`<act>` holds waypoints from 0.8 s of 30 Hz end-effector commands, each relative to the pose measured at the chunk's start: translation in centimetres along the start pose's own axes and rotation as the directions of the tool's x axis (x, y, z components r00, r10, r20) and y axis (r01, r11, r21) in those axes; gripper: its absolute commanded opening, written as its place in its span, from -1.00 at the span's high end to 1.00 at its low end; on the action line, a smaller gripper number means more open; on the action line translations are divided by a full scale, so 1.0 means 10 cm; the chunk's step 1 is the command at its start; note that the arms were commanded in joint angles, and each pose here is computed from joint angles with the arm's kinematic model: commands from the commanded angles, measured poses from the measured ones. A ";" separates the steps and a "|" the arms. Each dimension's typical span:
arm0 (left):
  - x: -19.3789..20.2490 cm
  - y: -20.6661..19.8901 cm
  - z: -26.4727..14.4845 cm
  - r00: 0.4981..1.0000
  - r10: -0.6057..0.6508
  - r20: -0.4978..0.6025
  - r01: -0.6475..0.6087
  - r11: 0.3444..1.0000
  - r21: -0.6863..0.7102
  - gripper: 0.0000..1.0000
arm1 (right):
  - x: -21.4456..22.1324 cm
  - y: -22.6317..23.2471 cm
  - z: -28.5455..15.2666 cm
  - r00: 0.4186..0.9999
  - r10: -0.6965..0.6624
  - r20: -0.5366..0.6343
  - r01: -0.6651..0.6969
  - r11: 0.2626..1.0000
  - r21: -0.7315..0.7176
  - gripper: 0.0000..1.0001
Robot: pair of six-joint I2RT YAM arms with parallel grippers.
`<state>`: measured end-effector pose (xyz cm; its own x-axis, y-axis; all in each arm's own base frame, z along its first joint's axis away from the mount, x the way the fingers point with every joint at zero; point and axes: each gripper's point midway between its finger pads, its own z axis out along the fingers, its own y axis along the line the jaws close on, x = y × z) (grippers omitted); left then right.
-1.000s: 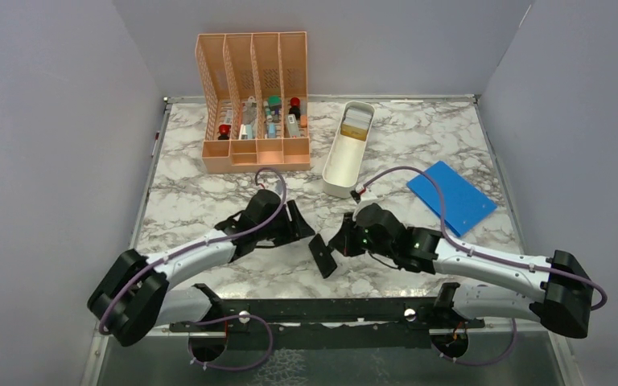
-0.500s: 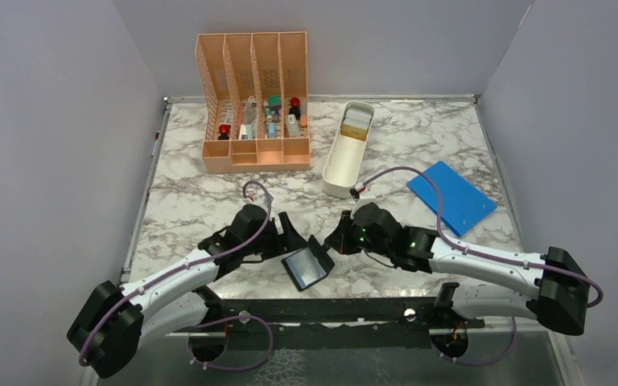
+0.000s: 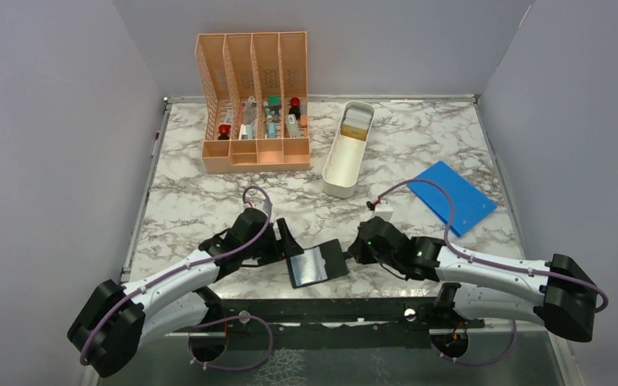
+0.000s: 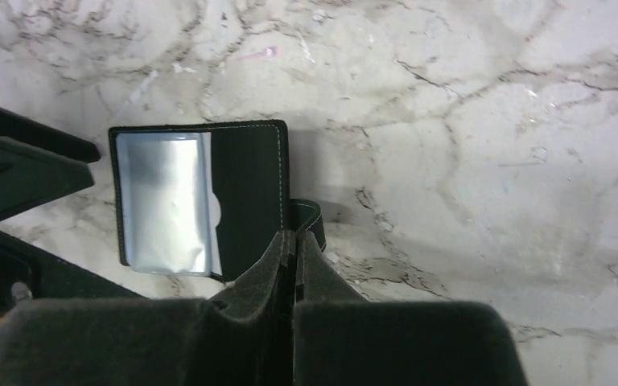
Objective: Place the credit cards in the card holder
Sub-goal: Open the card holder at the center of the board.
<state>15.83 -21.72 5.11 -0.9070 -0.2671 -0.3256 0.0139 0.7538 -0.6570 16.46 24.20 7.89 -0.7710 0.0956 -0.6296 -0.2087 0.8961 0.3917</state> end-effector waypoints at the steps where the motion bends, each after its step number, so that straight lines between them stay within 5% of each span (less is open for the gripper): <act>1: 0.10 0.08 -0.01 1.000 -0.008 -0.024 0.007 1.000 -0.011 -0.49 | 0.06 -0.27 0.02 0.999 0.026 0.022 -0.028 0.994 0.101 0.98; 21: 0.29 -0.15 0.08 0.995 -0.089 -0.054 0.098 0.973 0.209 -0.45 | 0.35 -0.58 0.10 0.998 0.061 -0.014 -0.058 0.983 0.176 0.98; 24: 0.26 -0.25 0.07 0.995 -0.084 -0.049 0.093 0.967 0.238 -0.43 | 0.30 -0.53 0.05 0.999 0.041 -0.035 -0.034 0.982 0.184 0.72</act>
<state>14.07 -23.84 4.63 -0.9184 -0.3115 -0.2438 0.0083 0.6012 -0.7991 15.21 20.59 3.15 -0.8041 0.1285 -0.5805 -0.0835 0.9423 0.3243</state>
